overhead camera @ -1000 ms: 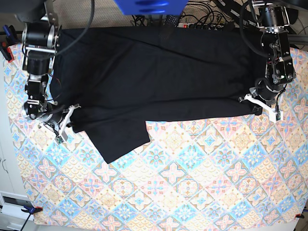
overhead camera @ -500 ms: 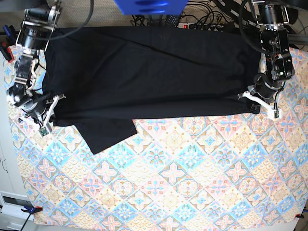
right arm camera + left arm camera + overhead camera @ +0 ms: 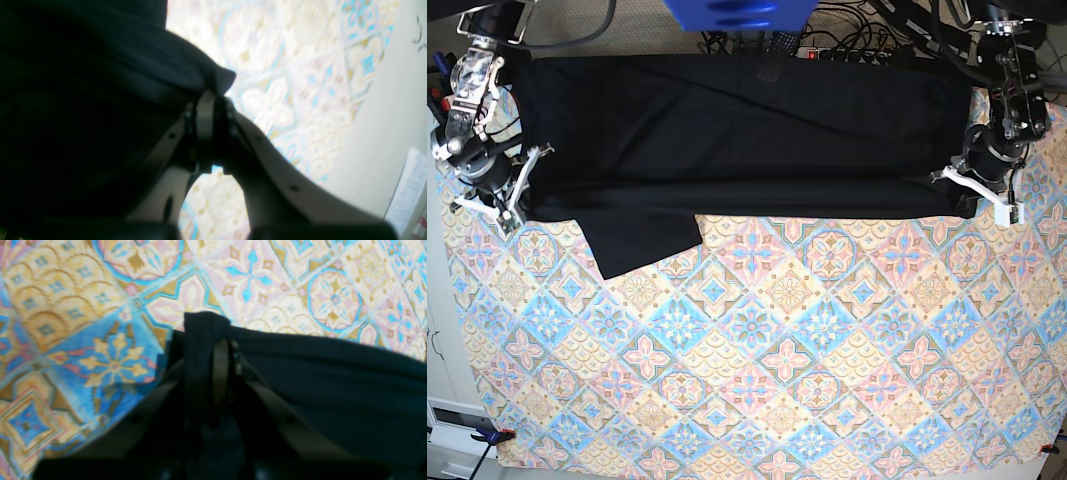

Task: Fold the T-shirt properly
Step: 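Carry the folded half toward the collar edge and lower it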

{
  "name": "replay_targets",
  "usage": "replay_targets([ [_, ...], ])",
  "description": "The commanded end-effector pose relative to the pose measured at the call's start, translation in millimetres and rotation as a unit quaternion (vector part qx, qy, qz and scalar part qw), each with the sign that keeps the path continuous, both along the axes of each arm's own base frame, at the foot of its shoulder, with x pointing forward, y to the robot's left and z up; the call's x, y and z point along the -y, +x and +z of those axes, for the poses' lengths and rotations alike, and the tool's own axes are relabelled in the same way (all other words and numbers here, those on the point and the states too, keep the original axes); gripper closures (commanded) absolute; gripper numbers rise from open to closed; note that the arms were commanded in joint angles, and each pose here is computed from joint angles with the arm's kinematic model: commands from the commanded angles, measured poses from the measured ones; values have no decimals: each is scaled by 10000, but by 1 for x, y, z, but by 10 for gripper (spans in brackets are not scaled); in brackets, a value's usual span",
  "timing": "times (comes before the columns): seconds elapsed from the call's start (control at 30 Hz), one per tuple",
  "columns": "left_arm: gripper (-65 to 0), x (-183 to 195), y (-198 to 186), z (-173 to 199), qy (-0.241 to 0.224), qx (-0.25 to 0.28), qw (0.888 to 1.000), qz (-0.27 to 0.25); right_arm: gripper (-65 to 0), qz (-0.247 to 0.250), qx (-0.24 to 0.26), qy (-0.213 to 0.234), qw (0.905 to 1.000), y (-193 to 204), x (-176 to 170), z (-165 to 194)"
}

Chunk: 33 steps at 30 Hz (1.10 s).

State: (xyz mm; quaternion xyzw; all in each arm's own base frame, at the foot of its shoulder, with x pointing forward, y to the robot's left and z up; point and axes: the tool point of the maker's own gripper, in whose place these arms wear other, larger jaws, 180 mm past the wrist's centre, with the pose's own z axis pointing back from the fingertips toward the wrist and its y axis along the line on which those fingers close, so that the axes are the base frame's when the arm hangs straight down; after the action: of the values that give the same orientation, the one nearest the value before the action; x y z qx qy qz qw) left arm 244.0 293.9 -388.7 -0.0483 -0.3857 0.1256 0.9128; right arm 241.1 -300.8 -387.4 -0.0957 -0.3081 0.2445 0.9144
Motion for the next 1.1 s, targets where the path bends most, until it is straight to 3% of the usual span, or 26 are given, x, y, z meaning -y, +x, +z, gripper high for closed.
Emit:
replay_targets([
  [0.0, 0, -12, 3, 11, 209, 154, 9996, 84, -1, -66, 146, -275, 9995, 3, 14, 14],
  [0.6, 0, -10, -43, -25, 208, -586, 9981, 6, -1, -1, -852, -501, 9951, -64, 12, -16],
  [0.73, 0, -5, -54, -46, 410, -945, 9945, -200, -3, 248, -1025, -444, 9934, -66, -6, -26],
  [0.83, -58, -1, -58, -53, 553, -1069, 9922, -333, -23, 310, -1057, -429, 9930, -67, -10, -28],
  [1.07, -255, 3, -61, -55, 518, -1119, 9916, -381, -176, 169, -991, -490, 9937, -66, 0, -22],
])
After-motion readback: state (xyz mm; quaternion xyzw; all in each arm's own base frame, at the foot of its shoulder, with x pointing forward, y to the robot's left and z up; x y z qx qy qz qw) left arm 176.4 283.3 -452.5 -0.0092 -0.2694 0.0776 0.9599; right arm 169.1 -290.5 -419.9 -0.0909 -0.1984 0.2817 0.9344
